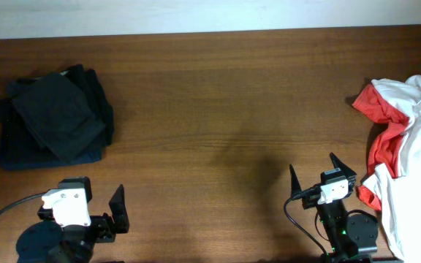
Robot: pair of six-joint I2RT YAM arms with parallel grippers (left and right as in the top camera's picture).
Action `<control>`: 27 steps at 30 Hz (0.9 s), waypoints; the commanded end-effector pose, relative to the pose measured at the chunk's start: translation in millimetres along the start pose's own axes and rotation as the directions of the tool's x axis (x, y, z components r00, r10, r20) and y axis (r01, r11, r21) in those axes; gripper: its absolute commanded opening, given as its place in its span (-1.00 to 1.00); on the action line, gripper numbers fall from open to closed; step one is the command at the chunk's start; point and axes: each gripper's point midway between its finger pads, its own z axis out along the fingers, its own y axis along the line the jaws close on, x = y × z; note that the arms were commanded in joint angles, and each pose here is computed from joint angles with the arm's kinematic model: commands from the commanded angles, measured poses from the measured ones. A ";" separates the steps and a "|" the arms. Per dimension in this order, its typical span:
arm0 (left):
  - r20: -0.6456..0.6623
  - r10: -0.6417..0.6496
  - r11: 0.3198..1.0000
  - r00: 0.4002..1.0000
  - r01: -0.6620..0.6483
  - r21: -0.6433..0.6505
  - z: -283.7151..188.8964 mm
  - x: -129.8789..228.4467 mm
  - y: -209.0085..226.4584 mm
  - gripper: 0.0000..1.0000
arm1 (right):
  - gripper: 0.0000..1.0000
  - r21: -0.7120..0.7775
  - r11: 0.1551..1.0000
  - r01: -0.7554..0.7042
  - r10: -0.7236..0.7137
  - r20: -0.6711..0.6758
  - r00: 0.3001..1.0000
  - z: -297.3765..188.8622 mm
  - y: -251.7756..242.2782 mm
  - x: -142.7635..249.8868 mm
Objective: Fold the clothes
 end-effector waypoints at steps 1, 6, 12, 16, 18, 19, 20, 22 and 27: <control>0.005 -0.006 1.000 1.000 0.006 -0.007 -0.7 0.0 1.3 0.98 | 0.97 -0.013 1.000 0.005 -0.005 0.000 1.000 -0.2 2.0 1.5; 0.009 -0.005 1.000 1.000 0.005 -0.019 -2.8 2.7 3.3 0.98 | 0.97 -0.013 1.000 0.005 -0.005 0.000 1.000 -0.2 2.1 1.5; 0.010 0.007 1.000 1.000 -0.006 -0.022 21.6 58.4 7.3 0.98 | 0.97 -0.013 1.000 0.005 -0.005 0.000 1.000 -0.2 2.0 1.5; 0.113 0.024 1.000 0.993 -0.025 0.008 51.3 70.8 4.2 0.98 | 0.97 -0.013 1.000 0.005 -0.005 0.000 1.000 -0.2 2.1 1.5; 0.164 0.026 1.000 0.986 -0.028 0.012 62.2 69.7 4.0 0.98 | 0.97 -0.013 1.000 0.005 -0.005 0.000 1.000 -0.2 2.0 1.5; 0.192 0.027 0.999 0.981 -0.031 0.015 69.6 67.8 3.5 0.98 | 0.97 -0.013 1.000 0.005 -0.005 0.000 1.000 -0.2 2.1 1.5; 0.229 0.034 0.999 0.973 -0.039 0.020 78.8 64.7 2.4 0.98 | 0.98 -0.013 1.000 0.006 -0.006 0.000 1.000 -0.2 2.1 1.5; 0.303 0.045 0.998 0.952 -0.055 0.025 89.3 56.7 0.4 0.98 | 0.97 -0.013 1.000 0.005 -0.005 0.000 1.000 -0.2 2.0 1.5; 0.495 0.128 0.990 0.859 -0.144 -0.007 100.2 35.4 -2.7 0.98 | 0.98 -0.013 1.000 0.006 -0.006 0.000 1.000 -0.2 2.0 1.5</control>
